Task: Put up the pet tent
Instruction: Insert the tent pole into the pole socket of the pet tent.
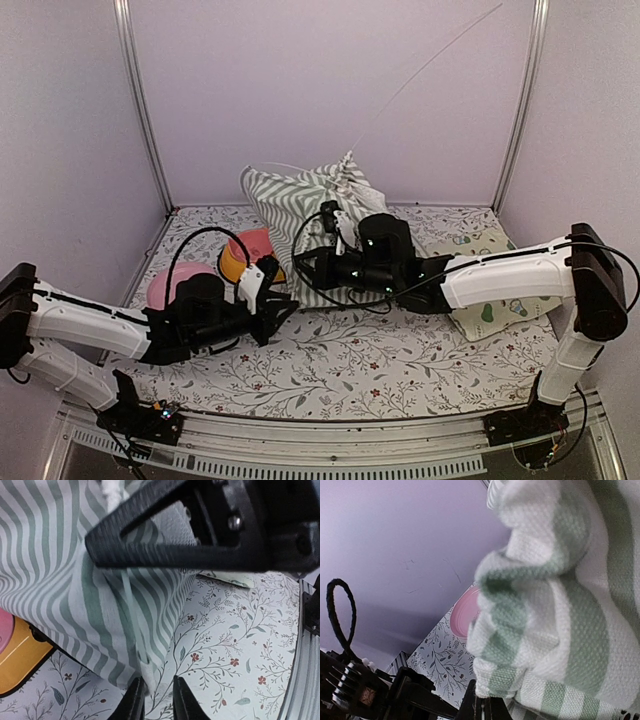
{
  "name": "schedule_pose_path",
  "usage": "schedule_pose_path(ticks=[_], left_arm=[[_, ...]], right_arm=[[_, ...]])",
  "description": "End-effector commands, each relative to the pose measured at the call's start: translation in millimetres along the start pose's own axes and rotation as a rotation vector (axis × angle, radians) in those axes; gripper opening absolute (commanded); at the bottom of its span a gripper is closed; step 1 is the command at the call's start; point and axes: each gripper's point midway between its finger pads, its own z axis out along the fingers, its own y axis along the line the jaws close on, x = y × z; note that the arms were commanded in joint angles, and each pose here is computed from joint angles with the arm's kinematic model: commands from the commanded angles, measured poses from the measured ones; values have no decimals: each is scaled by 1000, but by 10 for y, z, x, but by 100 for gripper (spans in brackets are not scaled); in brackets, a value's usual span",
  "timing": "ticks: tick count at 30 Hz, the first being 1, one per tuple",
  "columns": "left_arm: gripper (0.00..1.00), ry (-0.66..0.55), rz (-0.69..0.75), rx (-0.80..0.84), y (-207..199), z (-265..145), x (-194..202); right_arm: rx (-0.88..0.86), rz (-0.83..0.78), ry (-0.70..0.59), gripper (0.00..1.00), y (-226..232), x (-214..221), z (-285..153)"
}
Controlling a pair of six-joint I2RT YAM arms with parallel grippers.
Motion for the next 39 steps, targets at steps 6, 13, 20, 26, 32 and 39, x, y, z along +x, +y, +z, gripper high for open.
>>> schedule_pose_path(ticks=[6, 13, 20, 26, 32, 39], left_arm=[[25, -135, -27, -56, 104, -24, -408], [28, -92, -17, -28, 61, -17, -264], [26, -45, -2, -51, 96, 45, -134], [26, -29, 1, -53, 93, 101, -97], [26, -24, 1, -50, 84, 111, -79], [23, -9, 5, -69, 112, 157, -56]], right_arm=[[53, -21, 63, 0, -198, 217, 34], [51, -25, 62, 0, -185, 205, 55], [50, -27, 63, 0, -186, 205, 59], [52, -28, 62, 0, -183, 194, 60], [53, -28, 64, 0, -184, 198, 60], [54, -28, 63, 0, -188, 197, 62]])
